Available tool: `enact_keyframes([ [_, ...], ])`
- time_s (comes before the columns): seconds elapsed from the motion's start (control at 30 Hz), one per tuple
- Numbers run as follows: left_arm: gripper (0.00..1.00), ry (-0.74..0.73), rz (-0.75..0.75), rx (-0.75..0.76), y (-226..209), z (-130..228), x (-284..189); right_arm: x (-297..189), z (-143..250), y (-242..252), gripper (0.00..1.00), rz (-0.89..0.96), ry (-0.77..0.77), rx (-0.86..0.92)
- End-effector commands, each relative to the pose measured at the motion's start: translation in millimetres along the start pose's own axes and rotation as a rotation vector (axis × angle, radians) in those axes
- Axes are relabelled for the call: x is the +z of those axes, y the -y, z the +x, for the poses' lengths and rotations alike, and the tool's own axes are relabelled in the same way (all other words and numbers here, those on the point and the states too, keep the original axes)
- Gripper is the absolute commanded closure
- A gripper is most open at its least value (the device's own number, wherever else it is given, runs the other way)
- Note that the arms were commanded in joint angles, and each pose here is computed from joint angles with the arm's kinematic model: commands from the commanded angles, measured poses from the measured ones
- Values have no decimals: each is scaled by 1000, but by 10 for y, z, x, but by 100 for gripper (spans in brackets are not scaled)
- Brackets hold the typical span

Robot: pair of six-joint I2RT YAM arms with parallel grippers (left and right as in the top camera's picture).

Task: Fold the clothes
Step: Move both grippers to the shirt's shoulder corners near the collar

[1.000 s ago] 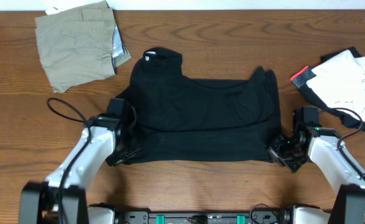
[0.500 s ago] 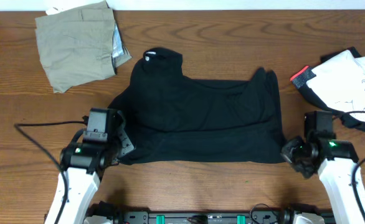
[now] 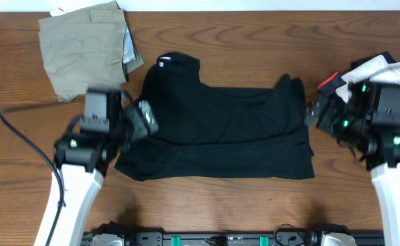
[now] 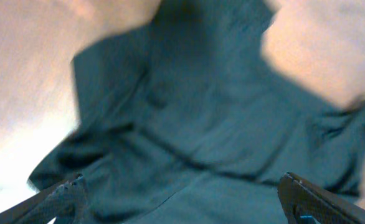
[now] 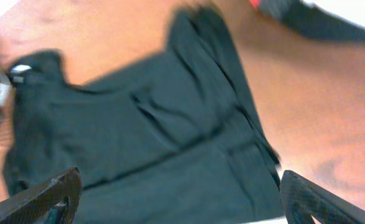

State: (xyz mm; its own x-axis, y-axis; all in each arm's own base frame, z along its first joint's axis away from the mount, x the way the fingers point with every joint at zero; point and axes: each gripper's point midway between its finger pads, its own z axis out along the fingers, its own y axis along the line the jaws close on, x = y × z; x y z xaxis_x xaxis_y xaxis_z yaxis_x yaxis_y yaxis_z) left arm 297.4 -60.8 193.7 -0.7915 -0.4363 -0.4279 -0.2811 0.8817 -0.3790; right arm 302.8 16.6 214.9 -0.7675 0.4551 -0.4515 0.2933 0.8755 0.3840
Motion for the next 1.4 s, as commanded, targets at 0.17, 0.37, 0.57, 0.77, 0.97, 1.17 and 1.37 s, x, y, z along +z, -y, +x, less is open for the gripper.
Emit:
enact_keyframes([
  [0.17, 2, -155, 150, 94, 656, -452, 370, 511, -374, -272, 1, -2, -110, -125],
  [0.37, 2, -274, 112, 179, 729, -645, 1043, 1158, -499, -235, 1, 29, -223, -133],
  [0.57, 2, -213, 135, 191, 874, -987, 1526, 1498, -516, -239, 1, 3, -241, -130],
  [0.77, 2, -169, 151, 113, 964, -1217, 1806, 1567, -649, -317, 1, -36, -184, -209],
  [0.97, 1, -184, 89, -82, 770, -1253, 2092, 1609, -611, -292, 1, -30, -202, -202],
  [1.17, 2, -191, 61, -197, 597, -1293, 2214, 1722, -444, -233, 1, -9, -269, -193],
  [1.37, 2, -155, 75, -188, 599, -1382, 2282, 1834, -298, -192, 1, 6, -325, -193],
])
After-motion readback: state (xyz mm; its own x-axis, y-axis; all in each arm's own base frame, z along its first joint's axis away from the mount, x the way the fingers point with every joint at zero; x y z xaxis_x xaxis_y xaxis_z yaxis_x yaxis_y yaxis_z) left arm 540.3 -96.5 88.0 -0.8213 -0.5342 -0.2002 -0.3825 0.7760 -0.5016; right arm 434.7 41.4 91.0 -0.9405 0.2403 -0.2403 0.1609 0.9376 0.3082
